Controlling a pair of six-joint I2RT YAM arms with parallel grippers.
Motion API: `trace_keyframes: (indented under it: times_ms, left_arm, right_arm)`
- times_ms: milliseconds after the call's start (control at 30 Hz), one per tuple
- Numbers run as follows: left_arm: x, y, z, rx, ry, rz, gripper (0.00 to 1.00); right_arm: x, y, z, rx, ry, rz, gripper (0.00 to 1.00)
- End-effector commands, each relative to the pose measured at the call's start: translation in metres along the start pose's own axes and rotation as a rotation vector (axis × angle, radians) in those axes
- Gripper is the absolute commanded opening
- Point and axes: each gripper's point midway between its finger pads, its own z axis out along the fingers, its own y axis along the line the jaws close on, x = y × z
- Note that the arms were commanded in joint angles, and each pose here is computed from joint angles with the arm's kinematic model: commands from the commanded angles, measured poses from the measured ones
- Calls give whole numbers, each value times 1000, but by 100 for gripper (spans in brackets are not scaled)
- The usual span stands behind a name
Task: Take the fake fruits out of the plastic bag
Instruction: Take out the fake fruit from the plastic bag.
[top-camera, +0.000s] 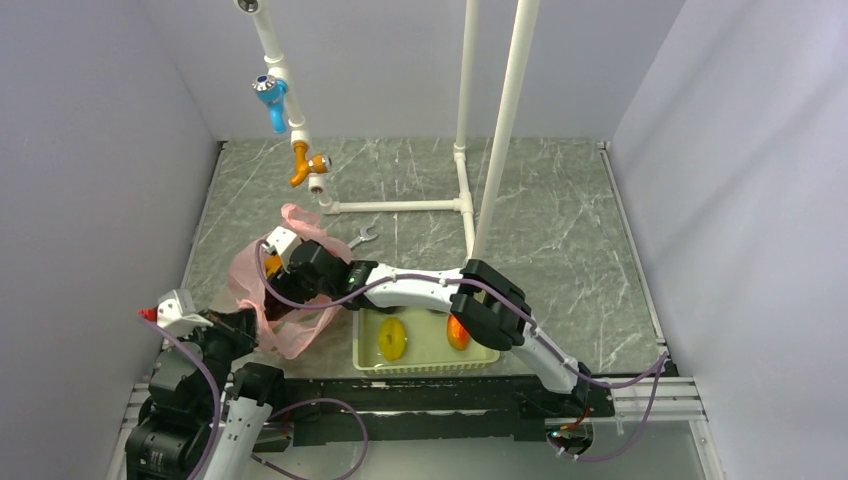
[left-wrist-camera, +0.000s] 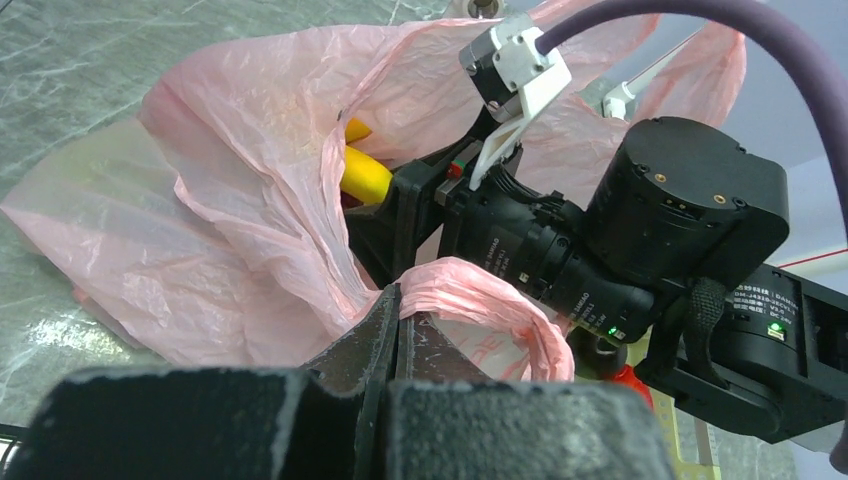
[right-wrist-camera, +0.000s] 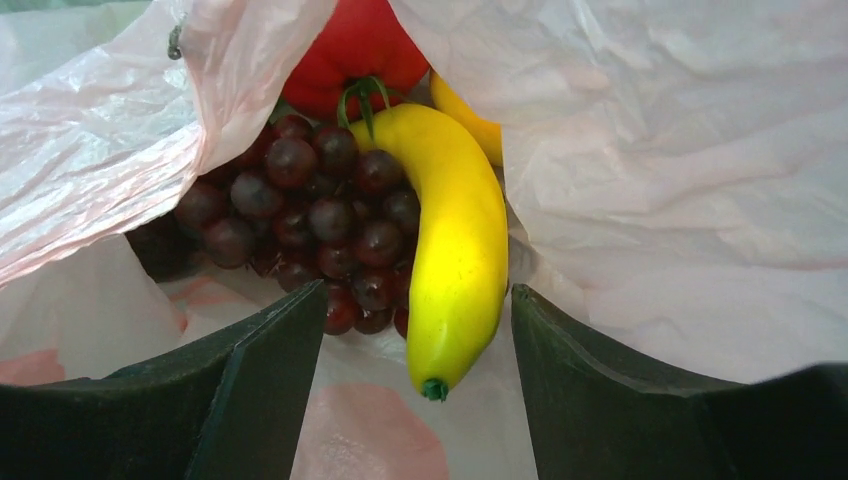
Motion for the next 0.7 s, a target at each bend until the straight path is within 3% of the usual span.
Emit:
trace_keyframes:
  times_ms: [0,267,533,667]
  left_arm:
    - [-18,-2,-44,191,-235,-90,0]
    - [-14,1,-41,174,-221,-95,0]
    - [-13,3,-40,162,-217,-94,0]
    - [-12,5,-39,153,-216,-96,0]
  right_arm:
    - [-27,-4,5,18,-53,-33,65]
    - [-28,-4,18,29,-54,-36,56]
    - [-40,0,14,30,-66,-46,24]
    - [-64,4,-10,43,-85,-33,11]
